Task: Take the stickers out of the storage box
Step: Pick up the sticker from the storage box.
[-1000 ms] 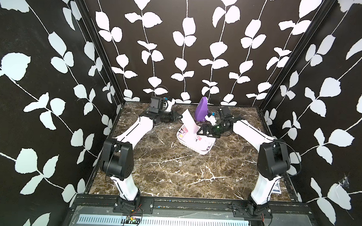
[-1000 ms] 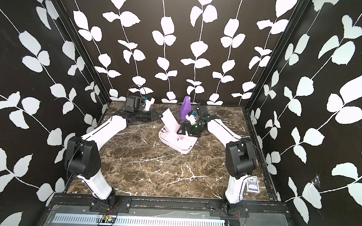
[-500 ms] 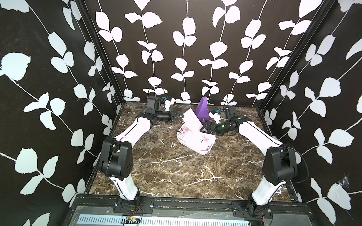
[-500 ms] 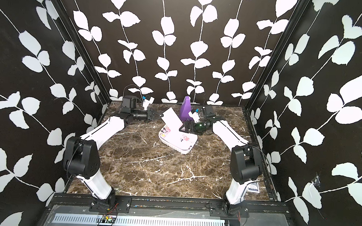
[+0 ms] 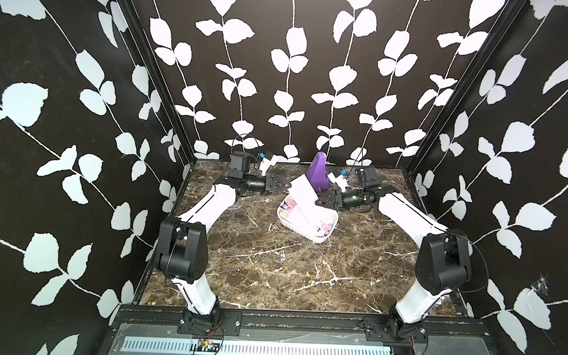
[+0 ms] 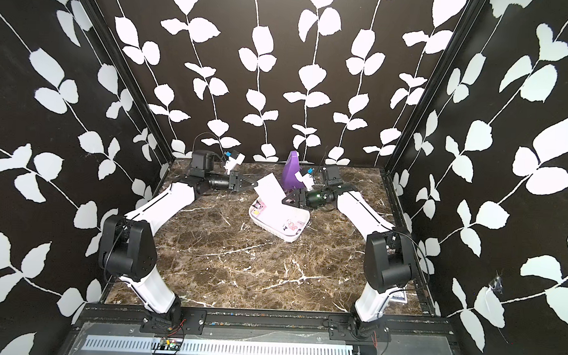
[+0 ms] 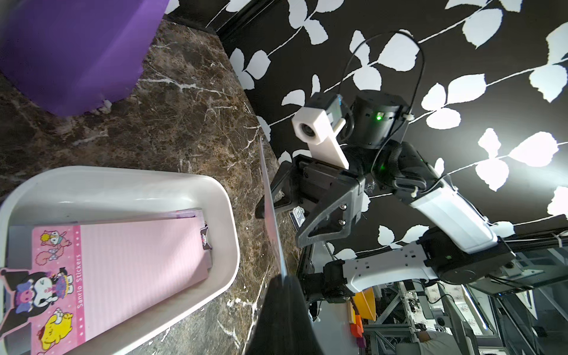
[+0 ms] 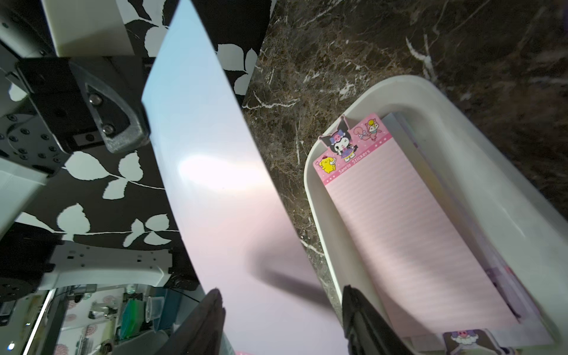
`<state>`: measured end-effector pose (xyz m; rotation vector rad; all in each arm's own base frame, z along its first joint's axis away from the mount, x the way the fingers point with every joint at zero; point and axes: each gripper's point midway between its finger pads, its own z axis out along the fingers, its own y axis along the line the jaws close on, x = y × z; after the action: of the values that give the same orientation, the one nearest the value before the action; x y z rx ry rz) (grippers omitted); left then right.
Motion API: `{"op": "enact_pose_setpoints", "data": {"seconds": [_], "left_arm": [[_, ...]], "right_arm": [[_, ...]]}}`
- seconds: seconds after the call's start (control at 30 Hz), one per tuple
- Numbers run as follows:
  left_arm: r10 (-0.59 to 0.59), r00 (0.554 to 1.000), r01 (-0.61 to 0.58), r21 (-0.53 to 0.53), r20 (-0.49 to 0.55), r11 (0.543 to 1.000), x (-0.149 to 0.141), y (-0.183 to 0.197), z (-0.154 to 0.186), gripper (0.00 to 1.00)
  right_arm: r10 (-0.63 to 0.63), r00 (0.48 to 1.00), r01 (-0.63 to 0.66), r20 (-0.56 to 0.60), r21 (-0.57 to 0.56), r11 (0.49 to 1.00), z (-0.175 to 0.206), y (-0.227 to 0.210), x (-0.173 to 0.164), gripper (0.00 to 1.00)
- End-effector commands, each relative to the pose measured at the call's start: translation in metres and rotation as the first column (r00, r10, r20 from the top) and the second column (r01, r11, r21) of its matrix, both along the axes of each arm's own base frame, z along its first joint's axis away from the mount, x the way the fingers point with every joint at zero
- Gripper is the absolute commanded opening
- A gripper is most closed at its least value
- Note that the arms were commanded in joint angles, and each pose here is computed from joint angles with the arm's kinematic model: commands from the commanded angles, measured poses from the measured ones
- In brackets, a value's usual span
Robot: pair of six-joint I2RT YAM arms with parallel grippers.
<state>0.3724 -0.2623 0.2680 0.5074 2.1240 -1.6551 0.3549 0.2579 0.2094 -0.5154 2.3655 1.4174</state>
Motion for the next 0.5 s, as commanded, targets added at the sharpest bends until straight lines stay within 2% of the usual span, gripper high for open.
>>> {"op": "enact_pose_setpoints", "data": {"seconds": [0.0, 0.03, 0.13, 0.3, 0.47], "left_arm": [[-0.046, 0.995, 0.050, -0.052, 0.087, 0.997, -0.014, 0.000, 0.030, 0.00], [-0.044, 0.996, 0.049, -0.052, 0.081, 0.997, -0.013, 0.000, 0.028, 0.00], [-0.051, 0.995, 0.056, -0.058, 0.080, 0.997, -0.012, 0.000, 0.028, 0.00], [-0.077, 0.993, 0.086, -0.099, 0.086, 0.991, -0.015, -0.002, 0.035, 0.00], [-0.084, 0.992, 0.094, -0.106, 0.097, 0.990, -0.019, 0.000, 0.041, 0.00]], "right_arm": [[0.050, 0.999, -0.051, 0.010, 0.068, 0.996, 0.007, 0.006, -0.008, 0.56], [0.057, 0.998, -0.057, 0.007, 0.076, 0.995, 0.008, 0.006, -0.009, 0.52], [0.083, 0.997, -0.083, 0.008, 0.112, 0.990, 0.012, 0.010, -0.012, 0.50], [0.118, 0.993, -0.117, 0.003, 0.152, 0.981, 0.009, 0.013, -0.020, 0.58], [0.120, 0.993, -0.118, 0.000, 0.160, 0.980, 0.006, 0.011, -0.017, 0.59]]}}
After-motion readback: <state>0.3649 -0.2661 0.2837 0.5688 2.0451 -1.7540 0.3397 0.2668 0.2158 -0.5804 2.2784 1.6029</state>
